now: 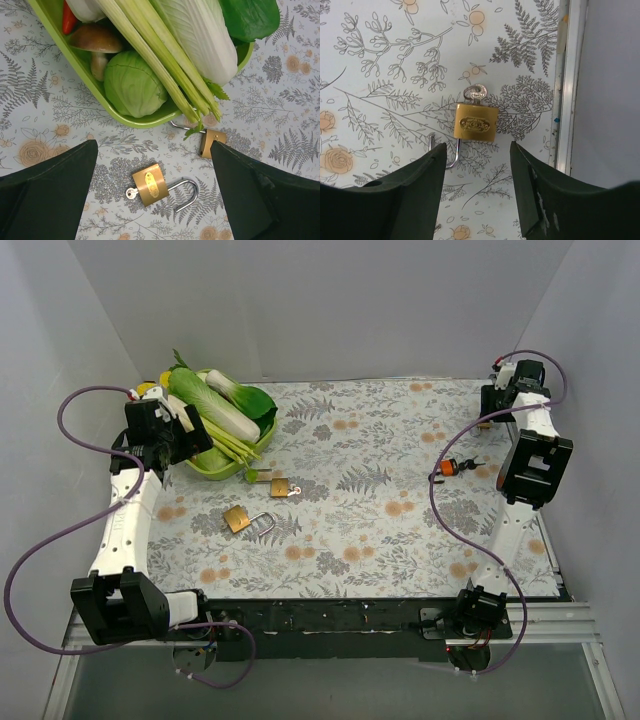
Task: Lock with the key
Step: Pick up the lock from the center of the board.
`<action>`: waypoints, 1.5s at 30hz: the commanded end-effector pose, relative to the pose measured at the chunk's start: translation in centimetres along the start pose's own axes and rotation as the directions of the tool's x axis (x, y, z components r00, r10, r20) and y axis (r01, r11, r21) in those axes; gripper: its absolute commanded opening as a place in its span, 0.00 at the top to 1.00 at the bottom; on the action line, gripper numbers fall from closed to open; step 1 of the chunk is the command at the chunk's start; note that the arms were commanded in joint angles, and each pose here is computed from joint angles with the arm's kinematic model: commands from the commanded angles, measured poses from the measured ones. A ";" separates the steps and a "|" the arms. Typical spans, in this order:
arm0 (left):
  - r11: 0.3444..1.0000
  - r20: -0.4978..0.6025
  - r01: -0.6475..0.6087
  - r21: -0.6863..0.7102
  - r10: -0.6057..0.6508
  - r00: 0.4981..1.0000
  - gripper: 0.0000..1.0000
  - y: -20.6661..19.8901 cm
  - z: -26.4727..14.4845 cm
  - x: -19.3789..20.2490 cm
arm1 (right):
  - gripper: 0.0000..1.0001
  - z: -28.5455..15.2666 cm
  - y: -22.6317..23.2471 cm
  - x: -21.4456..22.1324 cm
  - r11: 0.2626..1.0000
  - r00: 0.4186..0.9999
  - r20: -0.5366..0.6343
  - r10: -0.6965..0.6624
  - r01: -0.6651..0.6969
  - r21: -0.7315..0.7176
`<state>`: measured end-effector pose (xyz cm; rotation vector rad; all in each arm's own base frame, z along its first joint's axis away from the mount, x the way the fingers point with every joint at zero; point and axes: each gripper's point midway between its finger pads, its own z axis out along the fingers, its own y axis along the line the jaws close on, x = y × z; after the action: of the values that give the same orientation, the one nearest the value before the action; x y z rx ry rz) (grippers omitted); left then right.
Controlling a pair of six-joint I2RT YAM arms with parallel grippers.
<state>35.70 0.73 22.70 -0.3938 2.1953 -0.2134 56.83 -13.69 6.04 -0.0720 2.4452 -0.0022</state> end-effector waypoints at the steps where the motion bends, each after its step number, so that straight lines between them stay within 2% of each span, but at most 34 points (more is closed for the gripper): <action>1: 1.000 0.043 -0.005 0.004 0.005 0.999 0.02 -0.3 -0.2 -1.3 | 0.40 0.3 -1.2 -2.8 0.999 0.996 0.089 0.007 -0.011 0.036; 16: 0.999 0.050 -0.005 -0.037 0.006 0.999 0.02 0.5 0.1 -1.1 | 0.40 2.3 -1.6 -2.1 0.999 0.997 0.078 0.011 -0.015 0.047; 34: 0.999 0.030 -0.011 -0.048 0.012 0.999 0.02 0.9 0.8 -0.6 | 0.45 4.7 -0.8 -0.9 1.000 0.998 0.054 -0.013 0.012 0.025; 37: 0.999 0.027 -0.011 -0.047 0.012 1.000 0.02 0.8 0.9 -0.7 | 0.51 4.8 -0.7 -0.7 1.000 0.999 0.047 -0.013 0.012 0.020; 40: 0.999 0.024 -0.016 -0.034 0.017 1.000 0.02 0.6 0.9 -0.7 | 0.63 4.2 -0.5 -0.8 1.000 0.999 0.047 -0.011 0.011 0.011; 44: 0.998 0.050 -0.064 0.024 0.063 0.997 0.02 -0.5 0.4 -1.8 | 0.98 1.8 0.9 -2.0 0.998 0.997 0.069 -0.034 0.038 -0.056; 45: 0.995 0.062 -0.083 0.063 0.079 0.995 0.02 -1.2 0.1 -2.0 | 0.99 1.1 2.0 -2.5 0.992 0.995 0.085 -0.048 0.058 -0.110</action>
<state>36.49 1.34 21.76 -0.3936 2.2085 -0.1743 59.74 -13.95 2.95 -0.0801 2.4089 -0.0043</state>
